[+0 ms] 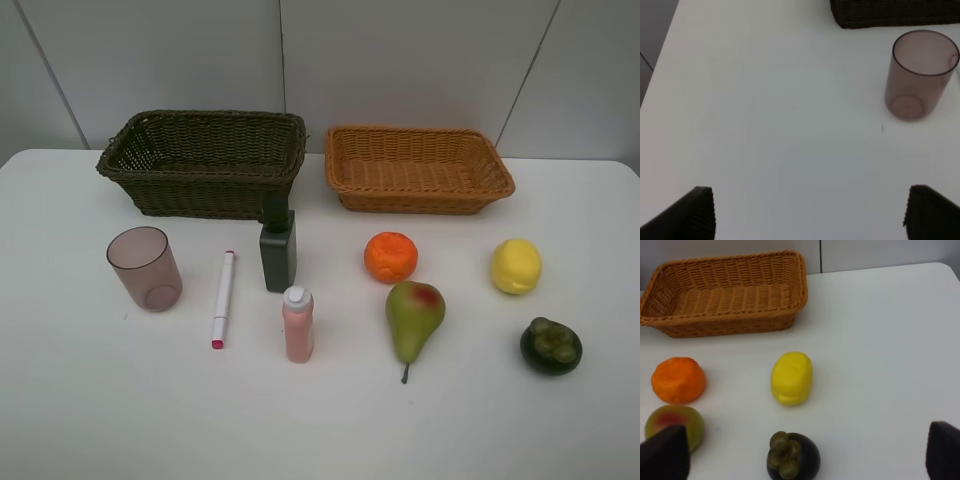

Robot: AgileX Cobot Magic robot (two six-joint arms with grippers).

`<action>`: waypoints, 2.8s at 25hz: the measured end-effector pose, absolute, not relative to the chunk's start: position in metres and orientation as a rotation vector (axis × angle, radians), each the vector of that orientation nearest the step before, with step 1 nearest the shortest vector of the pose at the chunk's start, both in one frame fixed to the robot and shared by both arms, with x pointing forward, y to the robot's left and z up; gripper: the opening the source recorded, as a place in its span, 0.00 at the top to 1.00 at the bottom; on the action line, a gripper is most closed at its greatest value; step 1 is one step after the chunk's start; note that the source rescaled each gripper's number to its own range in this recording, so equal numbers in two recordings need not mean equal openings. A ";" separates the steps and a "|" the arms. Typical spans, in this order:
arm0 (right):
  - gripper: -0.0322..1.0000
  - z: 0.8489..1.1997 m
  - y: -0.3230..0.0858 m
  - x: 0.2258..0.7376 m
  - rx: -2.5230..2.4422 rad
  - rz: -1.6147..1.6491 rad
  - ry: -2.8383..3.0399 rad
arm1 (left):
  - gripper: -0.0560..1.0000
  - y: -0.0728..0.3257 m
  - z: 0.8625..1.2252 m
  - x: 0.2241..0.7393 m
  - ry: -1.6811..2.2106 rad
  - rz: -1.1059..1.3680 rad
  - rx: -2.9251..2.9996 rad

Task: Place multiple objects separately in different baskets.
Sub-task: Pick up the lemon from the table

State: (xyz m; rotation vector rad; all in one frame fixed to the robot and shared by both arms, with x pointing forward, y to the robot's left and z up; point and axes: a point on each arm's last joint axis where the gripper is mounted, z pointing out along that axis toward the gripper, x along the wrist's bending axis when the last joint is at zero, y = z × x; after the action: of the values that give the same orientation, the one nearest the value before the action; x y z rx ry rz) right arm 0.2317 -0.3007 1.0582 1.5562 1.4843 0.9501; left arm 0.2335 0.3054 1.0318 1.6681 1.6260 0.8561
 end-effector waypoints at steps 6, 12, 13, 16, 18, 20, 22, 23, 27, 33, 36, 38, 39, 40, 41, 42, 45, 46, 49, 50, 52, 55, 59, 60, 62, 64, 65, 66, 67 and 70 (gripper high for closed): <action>0.00 1.058 -0.301 0.232 1.556 0.949 1.484 | 0.00 0.305 1.032 0.234 1.626 0.856 1.668; 0.00 1.058 -0.301 0.232 1.556 0.949 1.484 | 0.00 0.305 1.032 0.234 1.626 0.856 1.668; 0.00 1.058 -0.301 0.232 1.556 0.949 1.484 | 0.00 0.305 1.032 0.234 1.626 0.856 1.668; 0.00 1.058 -0.301 0.232 1.556 0.949 1.484 | 0.00 0.305 1.032 0.234 1.626 0.856 1.668; 0.00 1.058 -0.301 0.232 1.556 0.949 1.484 | 0.00 0.305 1.032 0.234 1.626 0.856 1.668; 0.00 1.058 -0.301 0.232 1.556 0.949 1.484 | 0.00 0.305 1.032 0.234 1.626 0.856 1.668; 0.00 1.058 -0.301 0.232 1.556 0.949 1.484 | 0.00 0.305 1.032 0.234 1.626 0.856 1.668; 0.00 1.058 -0.301 0.232 1.556 0.949 1.484 | 0.00 0.305 1.032 0.234 1.626 0.856 1.668; 0.00 1.058 -0.301 0.232 1.556 0.949 1.484 | 0.00 0.305 1.032 0.234 1.626 0.856 1.668; 0.00 1.058 -0.301 0.232 1.555 0.951 1.486 | 0.00 0.305 1.032 0.234 1.626 0.856 1.668; 0.00 1.058 -0.301 0.232 1.554 0.952 1.487 | 0.00 0.305 1.032 0.234 1.626 0.856 1.668; 0.00 1.058 -0.301 0.232 1.554 0.952 1.487 | 0.00 0.305 1.032 0.234 1.626 0.856 1.668; 0.00 1.058 -0.301 0.232 1.554 0.952 1.487 | 0.00 0.305 1.032 0.234 1.626 0.856 1.668; 0.00 1.058 -0.301 0.232 1.554 0.952 1.487 | 0.00 0.305 1.032 0.234 1.626 0.856 1.668; 0.00 1.058 -0.301 0.232 1.554 0.952 1.487 | 0.00 0.305 1.032 0.234 1.626 0.856 1.668; 0.00 1.058 -0.301 0.232 1.554 0.952 1.487 | 0.00 0.305 1.032 0.234 1.626 0.856 1.668; 0.00 1.058 -0.301 0.232 1.554 0.952 1.487 | 0.00 0.305 1.032 0.234 1.626 0.856 1.668; 0.00 1.058 -0.301 0.232 1.554 0.952 1.487 | 0.00 0.305 1.032 0.234 1.626 0.856 1.668; 0.00 1.058 -0.301 0.232 1.554 0.952 1.487 | 0.00 0.305 1.032 0.234 1.626 0.856 1.668; 0.00 1.058 -0.301 0.232 1.554 0.952 1.487 | 0.00 0.305 1.032 0.234 1.626 0.856 1.668; 0.00 1.058 -0.301 0.232 1.554 0.952 1.487 | 0.00 0.305 1.032 0.234 1.626 0.856 1.668; 0.00 1.058 -0.301 0.232 1.554 0.952 1.487 | 0.00 0.305 1.032 0.234 1.626 0.856 1.668; 0.00 1.060 -0.301 0.232 1.547 0.959 1.480 | 0.00 0.305 1.032 0.234 1.626 0.856 1.668; 0.00 1.063 -0.301 0.231 1.537 0.967 1.471 | 0.00 0.305 1.032 0.234 1.626 0.856 1.668; 0.00 1.071 -0.301 0.228 1.511 0.992 1.444 | 0.00 0.305 1.032 0.234 1.626 0.856 1.668; 0.00 1.083 -0.301 0.228 1.501 0.999 1.434 | 0.00 0.305 1.032 0.234 1.626 0.856 1.668; 0.00 1.089 -0.301 0.232 1.506 0.994 1.439 | 0.00 0.305 1.032 0.234 1.626 0.856 1.668; 0.00 1.093 -0.301 0.236 1.514 0.986 1.448 | 0.00 0.305 1.032 0.234 1.626 0.856 1.668; 0.00 1.099 -0.301 0.242 1.531 0.973 1.462 | 0.00 0.305 1.032 0.234 1.626 0.856 1.668; 0.00 1.113 -0.301 0.265 1.575 0.934 1.505 | 0.00 0.305 1.032 0.234 1.626 0.856 1.668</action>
State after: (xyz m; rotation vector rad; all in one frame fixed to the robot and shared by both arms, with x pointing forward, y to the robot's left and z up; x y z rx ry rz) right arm 0.2645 -0.3011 1.1130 1.5749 1.5051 0.9339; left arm 0.2335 0.3054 1.0318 1.6681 1.6260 0.8561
